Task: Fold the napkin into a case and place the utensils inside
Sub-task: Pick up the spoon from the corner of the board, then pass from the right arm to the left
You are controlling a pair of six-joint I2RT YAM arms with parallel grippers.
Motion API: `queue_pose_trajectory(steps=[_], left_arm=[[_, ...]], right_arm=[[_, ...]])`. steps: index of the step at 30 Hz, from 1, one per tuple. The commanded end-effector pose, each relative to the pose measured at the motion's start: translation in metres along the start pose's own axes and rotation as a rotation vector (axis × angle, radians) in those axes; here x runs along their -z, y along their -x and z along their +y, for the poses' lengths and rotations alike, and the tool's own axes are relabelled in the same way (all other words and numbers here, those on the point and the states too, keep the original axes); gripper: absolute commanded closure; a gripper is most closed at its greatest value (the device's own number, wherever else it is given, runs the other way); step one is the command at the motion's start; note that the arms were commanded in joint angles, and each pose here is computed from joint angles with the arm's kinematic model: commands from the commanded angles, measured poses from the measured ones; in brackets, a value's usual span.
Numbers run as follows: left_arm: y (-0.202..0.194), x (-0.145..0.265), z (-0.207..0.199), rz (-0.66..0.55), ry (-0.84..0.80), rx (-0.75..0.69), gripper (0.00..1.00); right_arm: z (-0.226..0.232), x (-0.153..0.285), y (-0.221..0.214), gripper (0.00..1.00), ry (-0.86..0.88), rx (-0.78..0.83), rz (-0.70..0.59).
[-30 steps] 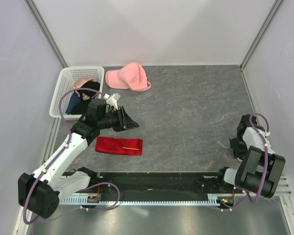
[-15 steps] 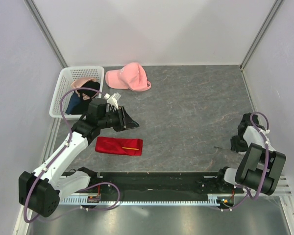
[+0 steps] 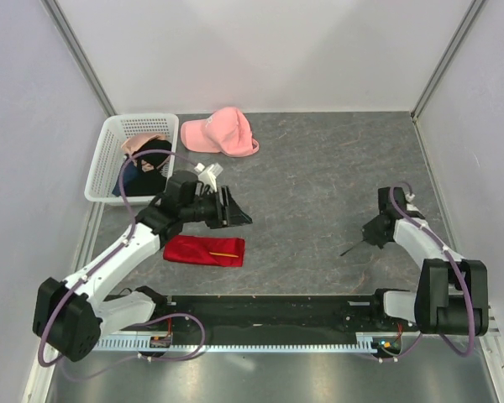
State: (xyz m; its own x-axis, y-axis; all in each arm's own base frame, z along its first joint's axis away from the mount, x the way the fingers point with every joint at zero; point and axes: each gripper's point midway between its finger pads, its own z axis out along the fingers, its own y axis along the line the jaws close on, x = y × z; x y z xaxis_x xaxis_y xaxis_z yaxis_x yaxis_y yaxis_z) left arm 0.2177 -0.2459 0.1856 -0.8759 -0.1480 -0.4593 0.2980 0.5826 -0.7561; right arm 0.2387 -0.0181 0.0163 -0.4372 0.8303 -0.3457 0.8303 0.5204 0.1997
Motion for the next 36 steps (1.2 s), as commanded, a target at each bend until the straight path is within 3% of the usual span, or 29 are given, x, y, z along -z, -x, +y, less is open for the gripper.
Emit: queue_pose_trajectory(steps=[1,8,16,26,29,30,32,34,36], left_arm=[[0.002,-0.020,-0.025,-0.008,-0.053,-0.077,0.44],[-0.021,-0.065,-0.031,0.060,-0.072,-0.113,0.42],[-0.035,-0.103,-0.041,0.133,-0.092,-0.115,0.41],[-0.053,-0.111,-0.030,0.180,-0.077,-0.074,0.44],[-0.054,-0.109,-0.027,0.175,-0.064,-0.070,0.54],[-0.053,-0.108,-0.025,0.167,-0.051,-0.069,0.71],[-0.053,-0.105,-0.022,0.175,-0.030,-0.072,0.83],[-0.055,-0.097,-0.016,0.203,0.006,-0.079,0.92],[-0.061,-0.087,-0.010,0.236,0.020,-0.088,0.98]], right_arm=[[0.050,0.024,-0.024,1.00,0.239,0.084,0.051],[0.101,0.066,-0.047,1.00,0.404,0.124,0.084],[0.167,0.129,-0.102,1.00,0.659,0.124,0.235],[0.191,0.158,-0.145,1.00,0.714,0.171,0.318],[0.192,0.163,-0.153,1.00,0.721,0.181,0.346],[0.192,0.163,-0.154,1.00,0.723,0.186,0.346],[0.192,0.164,-0.156,1.00,0.736,0.231,0.343],[0.197,0.167,-0.156,0.98,0.779,0.375,0.306],[0.200,0.176,-0.162,0.85,0.853,0.556,0.308]])
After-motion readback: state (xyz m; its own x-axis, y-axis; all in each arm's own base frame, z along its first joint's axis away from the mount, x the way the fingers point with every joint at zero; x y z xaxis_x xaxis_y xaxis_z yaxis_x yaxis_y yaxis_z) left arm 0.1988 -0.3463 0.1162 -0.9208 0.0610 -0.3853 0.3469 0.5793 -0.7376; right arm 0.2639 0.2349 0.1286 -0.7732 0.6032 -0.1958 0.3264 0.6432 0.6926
